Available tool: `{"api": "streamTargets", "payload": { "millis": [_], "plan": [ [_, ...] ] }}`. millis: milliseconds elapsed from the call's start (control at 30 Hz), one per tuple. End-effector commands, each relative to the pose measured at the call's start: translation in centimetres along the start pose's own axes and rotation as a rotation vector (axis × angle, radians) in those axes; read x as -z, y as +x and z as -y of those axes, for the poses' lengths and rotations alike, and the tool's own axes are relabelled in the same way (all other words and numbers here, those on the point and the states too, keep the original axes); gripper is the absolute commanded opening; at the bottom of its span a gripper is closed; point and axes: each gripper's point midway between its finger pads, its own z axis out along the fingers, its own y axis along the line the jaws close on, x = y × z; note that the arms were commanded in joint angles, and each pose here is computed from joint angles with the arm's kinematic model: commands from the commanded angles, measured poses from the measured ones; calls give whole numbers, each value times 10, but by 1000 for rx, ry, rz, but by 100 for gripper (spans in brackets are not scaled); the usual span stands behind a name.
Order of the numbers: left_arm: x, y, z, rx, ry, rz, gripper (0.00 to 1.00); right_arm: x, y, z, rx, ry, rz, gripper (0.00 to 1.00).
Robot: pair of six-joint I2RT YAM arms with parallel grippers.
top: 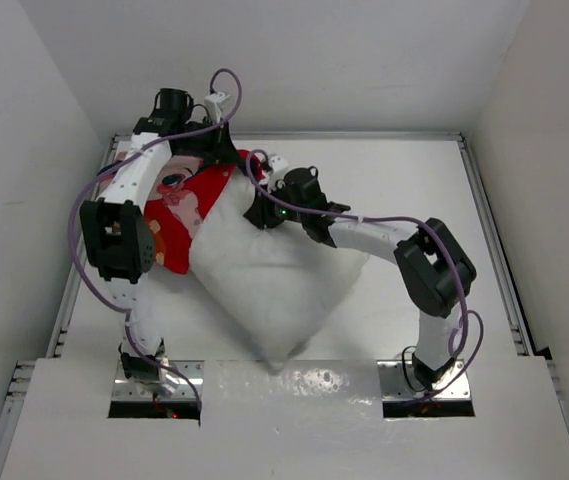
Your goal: Put the pillow into the pillowcase
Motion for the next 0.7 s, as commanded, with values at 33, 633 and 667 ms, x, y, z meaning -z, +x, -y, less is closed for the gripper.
{"api": "streamTargets", "payload": {
  "millis": [33,633,667],
  "plan": [
    [54,-61,109,-199,372,225,0,38,-34,-56,-45,-150,83,46],
    [61,-37,118,-149,375,135,0,55,52,-33,-169,-125,-152,98],
    [60,-37,118,-143,380,134,0,54,62,-43,-175,-154,-173,97]
  ]
}}
